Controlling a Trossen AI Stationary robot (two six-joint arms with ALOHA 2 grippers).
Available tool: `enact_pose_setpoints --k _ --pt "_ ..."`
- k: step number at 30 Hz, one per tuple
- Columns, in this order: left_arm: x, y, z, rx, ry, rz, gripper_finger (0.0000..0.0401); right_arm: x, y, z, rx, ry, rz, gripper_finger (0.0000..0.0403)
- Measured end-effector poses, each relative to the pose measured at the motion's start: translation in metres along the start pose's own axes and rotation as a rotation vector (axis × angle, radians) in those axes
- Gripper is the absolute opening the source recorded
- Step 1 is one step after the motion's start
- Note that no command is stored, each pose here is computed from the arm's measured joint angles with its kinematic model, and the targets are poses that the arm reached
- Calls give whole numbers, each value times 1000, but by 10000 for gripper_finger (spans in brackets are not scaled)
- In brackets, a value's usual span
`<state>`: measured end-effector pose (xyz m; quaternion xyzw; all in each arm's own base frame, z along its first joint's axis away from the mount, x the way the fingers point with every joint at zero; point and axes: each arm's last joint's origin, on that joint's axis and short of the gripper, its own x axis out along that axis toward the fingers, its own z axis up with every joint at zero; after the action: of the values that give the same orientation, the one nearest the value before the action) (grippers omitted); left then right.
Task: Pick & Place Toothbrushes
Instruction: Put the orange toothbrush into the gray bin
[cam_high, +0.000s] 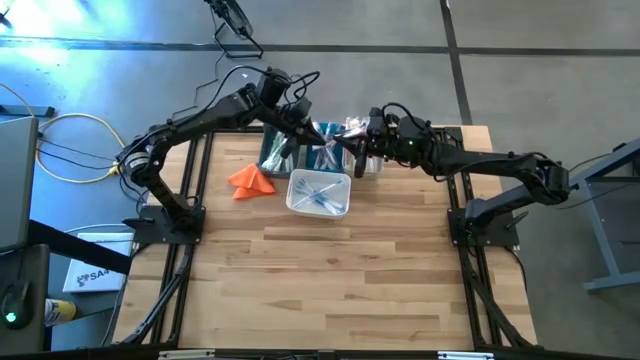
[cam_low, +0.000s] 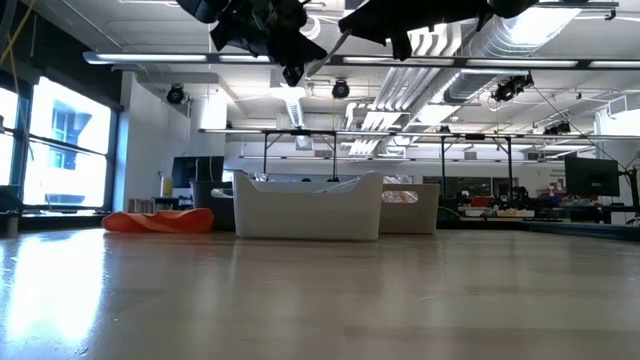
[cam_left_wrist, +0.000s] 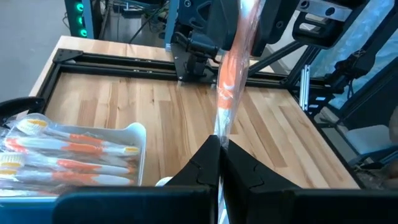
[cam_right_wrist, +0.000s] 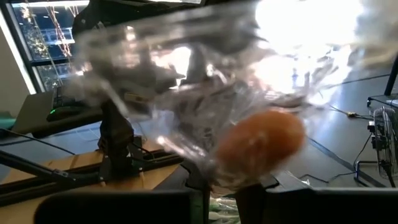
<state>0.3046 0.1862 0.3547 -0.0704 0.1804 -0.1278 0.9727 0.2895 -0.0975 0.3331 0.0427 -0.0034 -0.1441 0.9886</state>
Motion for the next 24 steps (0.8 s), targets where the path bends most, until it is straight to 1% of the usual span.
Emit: enact_pose_setpoints --k 3,7,9,13,16,19,24 --pt "0 0 0 2 -2 2 0 0 0 0 -1 1 13 35" --pt "4 -2 1 10 11 53 7 0 0 -1 -3 6 6 35" --pt "5 -2 1 11 18 76 23 0 0 -1 -3 13 5 35" --pt "10 -6 1 24 35 122 68 0 0 -3 -2 32 4 35" --pt "12 -7 2 31 32 127 95 0 0 -3 -2 32 5 35" --pt "12 -8 2 29 30 125 110 0 0 -3 -2 31 6 35" --pt "13 -8 2 28 33 124 115 0 -1 -3 -2 36 -14 35"
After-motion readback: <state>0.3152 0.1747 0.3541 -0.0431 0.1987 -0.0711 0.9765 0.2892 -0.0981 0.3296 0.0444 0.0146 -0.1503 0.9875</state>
